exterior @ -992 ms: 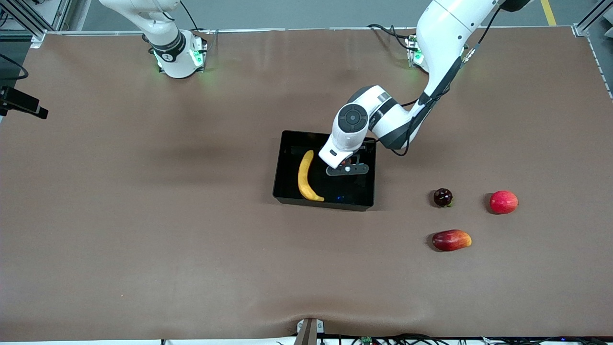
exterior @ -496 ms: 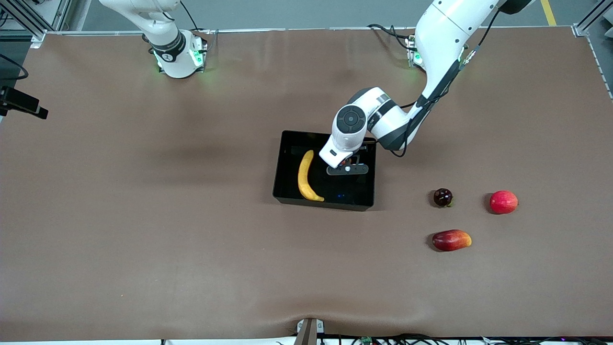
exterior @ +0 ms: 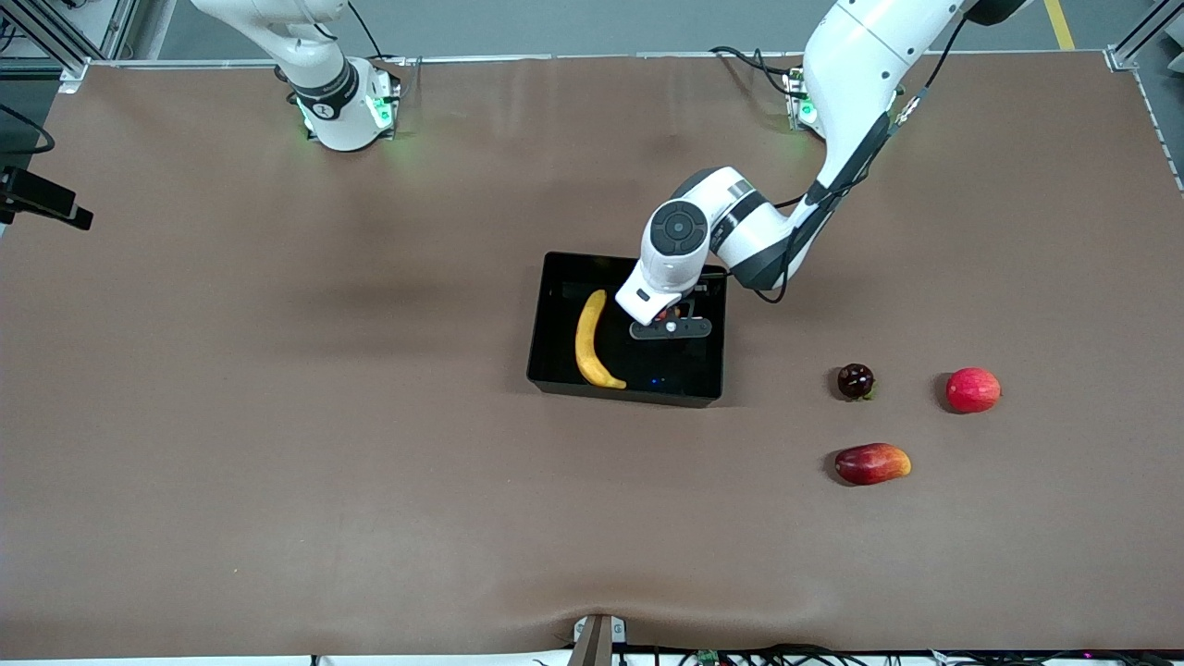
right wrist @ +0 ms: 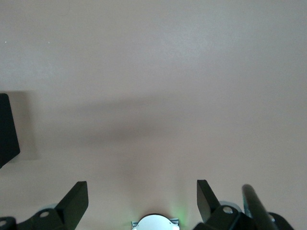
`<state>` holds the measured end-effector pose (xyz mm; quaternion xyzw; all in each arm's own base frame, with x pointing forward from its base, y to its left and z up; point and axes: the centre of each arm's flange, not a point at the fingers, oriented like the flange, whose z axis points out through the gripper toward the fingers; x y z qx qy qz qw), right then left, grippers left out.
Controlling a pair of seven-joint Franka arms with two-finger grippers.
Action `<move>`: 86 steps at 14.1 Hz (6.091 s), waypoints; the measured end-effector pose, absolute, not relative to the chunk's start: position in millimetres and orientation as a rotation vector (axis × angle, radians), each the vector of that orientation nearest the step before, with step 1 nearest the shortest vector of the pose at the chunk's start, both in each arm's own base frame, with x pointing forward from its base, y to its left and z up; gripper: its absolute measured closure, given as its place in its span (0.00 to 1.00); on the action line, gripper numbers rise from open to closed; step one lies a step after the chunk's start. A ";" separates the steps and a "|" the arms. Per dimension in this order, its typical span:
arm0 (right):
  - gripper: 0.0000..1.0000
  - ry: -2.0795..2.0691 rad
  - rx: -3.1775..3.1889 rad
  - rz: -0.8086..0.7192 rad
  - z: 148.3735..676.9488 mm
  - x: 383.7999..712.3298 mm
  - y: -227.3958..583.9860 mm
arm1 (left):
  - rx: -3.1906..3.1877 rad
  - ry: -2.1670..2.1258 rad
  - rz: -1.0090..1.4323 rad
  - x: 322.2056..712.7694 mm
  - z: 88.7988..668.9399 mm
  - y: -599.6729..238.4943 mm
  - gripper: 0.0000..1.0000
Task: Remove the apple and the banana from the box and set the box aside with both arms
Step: 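Carry the apple out of the tray beside the red apple, then lower the apple onto the table and open the left gripper, then move the left gripper back over the yellow banana in the tray, then lower the left gripper and grasp the banana stem end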
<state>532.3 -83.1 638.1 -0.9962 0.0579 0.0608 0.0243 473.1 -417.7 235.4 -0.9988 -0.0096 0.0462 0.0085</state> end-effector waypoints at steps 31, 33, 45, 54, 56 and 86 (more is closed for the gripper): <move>0.00 0.176 -3.082 0.195 636.0 533.2 -82.0 | -3.111 0.221 0.009 644.2 286.5 -3.6 0.31; 0.00 0.176 -3.082 0.195 636.0 533.2 -81.9 | -3.099 0.231 0.017 644.0 278.5 1.7 0.31; 0.00 0.174 -3.082 0.195 636.0 533.3 -81.5 | -3.069 0.323 0.090 639.3 218.7 1.9 0.31; 0.00 0.174 -3.082 0.195 635.9 533.3 -81.5 | -3.045 0.337 -0.032 658.5 267.0 -4.4 0.00; 0.00 0.174 -3.082 0.195 635.8 533.3 -81.5 | -3.045 0.326 -0.027 655.6 287.6 -27.7 0.00; 0.00 0.174 -3.081 0.198 634.8 533.8 -81.3 | -3.145 0.112 -0.002 487.6 216.3 -528.7 0.00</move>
